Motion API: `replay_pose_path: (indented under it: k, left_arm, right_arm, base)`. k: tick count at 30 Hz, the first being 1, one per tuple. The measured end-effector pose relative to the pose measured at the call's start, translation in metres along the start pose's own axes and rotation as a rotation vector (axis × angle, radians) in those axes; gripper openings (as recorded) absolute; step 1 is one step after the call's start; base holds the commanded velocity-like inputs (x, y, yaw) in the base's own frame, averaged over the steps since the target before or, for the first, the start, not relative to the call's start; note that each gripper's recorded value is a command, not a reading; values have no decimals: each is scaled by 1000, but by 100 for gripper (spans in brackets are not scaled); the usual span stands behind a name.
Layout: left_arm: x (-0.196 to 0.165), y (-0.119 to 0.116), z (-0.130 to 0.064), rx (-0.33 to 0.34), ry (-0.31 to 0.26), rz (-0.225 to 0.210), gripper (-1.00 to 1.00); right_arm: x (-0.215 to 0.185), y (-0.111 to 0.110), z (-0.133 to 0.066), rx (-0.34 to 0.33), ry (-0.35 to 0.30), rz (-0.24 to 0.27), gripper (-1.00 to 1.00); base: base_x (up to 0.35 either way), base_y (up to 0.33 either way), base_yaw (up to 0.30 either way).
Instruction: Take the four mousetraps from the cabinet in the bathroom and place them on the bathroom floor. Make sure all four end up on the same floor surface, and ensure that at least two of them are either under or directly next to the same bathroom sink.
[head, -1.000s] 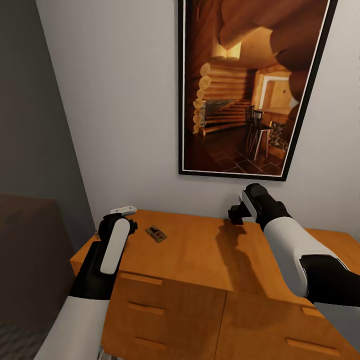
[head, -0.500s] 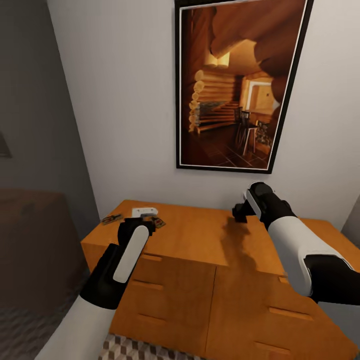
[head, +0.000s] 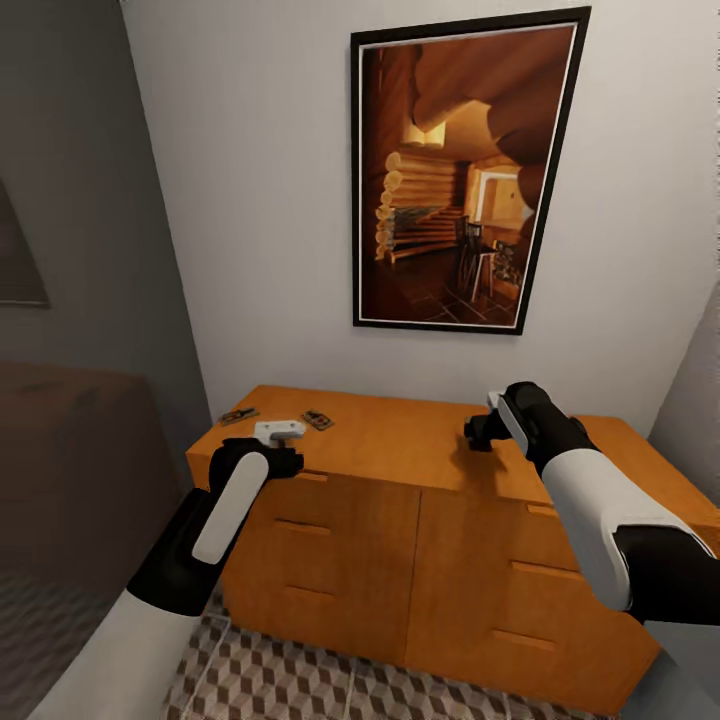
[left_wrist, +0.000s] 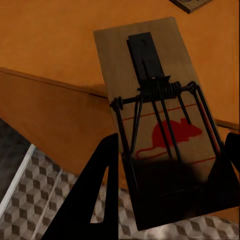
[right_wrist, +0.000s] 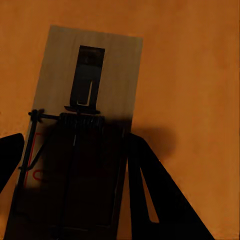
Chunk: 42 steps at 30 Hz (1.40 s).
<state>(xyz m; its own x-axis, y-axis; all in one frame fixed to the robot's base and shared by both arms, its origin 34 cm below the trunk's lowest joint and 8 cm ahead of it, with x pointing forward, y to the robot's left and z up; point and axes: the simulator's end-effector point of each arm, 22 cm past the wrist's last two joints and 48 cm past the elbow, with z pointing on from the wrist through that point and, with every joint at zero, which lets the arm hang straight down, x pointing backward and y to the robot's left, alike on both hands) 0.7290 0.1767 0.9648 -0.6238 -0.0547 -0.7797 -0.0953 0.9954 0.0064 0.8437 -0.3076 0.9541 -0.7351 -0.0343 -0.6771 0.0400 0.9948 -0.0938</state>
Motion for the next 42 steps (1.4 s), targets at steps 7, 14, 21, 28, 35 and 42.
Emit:
replay_pose_path:
  k: [7,14,21,28,35,42]
  left_arm:
    - [0,-5,6,136,1,8,-100]
    - [0,-6,7,165,0,13,-100]
    - [-2,-8,6,167,-7,11,-100]
    - [-2,-12,4,170,-11,20,-100]
    - [-3,-11,4,169,-14,18,-100]
    - [-4,-12,4,169,-16,17,-100]
  right_arm:
    - [2,0,1,-2,3,1,-100]
    - [2,0,1,-2,4,2,-100]
    - [5,-1,3,1,12,2,-100]
    - [23,-4,37,13,-228,-19,-100]
    - [13,-4,31,14,-264,-19,-100]
    - [11,-5,30,16,-270,-19,-100]
  base:
    - [-34,0,0]
    - [-4,0,0]
    - [0,0,0]
    - [-148,0,0]
    - [-335,0,0]
    - [-345,0,0]
